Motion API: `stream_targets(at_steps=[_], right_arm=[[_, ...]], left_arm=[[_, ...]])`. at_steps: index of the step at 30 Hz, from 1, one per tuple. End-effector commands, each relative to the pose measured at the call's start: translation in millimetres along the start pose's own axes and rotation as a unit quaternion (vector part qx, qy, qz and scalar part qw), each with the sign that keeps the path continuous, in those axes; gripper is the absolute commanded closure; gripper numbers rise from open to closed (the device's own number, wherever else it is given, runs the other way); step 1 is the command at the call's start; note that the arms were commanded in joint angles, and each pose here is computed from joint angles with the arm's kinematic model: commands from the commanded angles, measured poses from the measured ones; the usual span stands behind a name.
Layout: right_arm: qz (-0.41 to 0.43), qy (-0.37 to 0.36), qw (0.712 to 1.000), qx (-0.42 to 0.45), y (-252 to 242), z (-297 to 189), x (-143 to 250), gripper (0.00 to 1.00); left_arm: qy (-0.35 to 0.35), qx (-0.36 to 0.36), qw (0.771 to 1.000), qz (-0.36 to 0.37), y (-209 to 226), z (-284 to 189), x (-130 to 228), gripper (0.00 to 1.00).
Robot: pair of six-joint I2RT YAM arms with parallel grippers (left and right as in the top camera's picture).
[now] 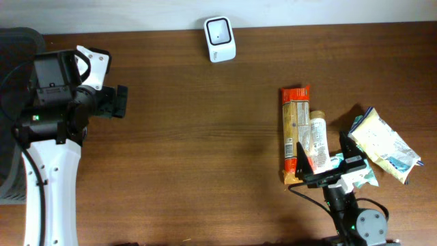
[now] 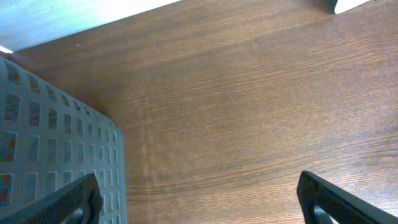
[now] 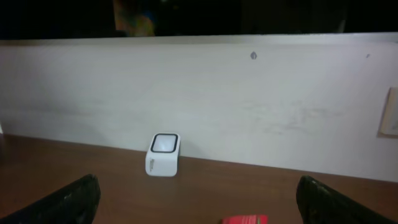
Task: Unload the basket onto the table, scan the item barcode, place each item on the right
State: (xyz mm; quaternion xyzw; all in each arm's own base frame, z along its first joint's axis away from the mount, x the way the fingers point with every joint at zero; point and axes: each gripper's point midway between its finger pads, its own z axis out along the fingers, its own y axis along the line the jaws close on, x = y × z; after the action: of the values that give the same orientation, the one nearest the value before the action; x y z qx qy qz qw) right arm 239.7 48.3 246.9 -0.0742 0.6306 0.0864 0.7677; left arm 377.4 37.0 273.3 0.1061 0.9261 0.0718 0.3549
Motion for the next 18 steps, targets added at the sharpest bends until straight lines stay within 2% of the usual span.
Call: stream_targets(at_steps=[1,6,10,18], right_arm=[[-0.004,0.001,1.000,0.005,-2,-4,15,0.01],[0.000,0.041,0.999,0.005,-2,-8,44,0.01],[0.013,0.129,0.991,-0.011,4,-16,86,0.01],[0.013,0.129,0.991,-0.009,3,-16,86,0.01]], left_arm=[[-0.008,0.002,1.000,0.007,0,-4,-3,0.01],[-0.008,0.002,1.000,0.007,0,-4,-3,0.01],[-0.008,0.002,1.000,0.007,0,-4,-3,0.01],[-0.008,0.002,1.000,0.007,0,-4,-3,0.01]])
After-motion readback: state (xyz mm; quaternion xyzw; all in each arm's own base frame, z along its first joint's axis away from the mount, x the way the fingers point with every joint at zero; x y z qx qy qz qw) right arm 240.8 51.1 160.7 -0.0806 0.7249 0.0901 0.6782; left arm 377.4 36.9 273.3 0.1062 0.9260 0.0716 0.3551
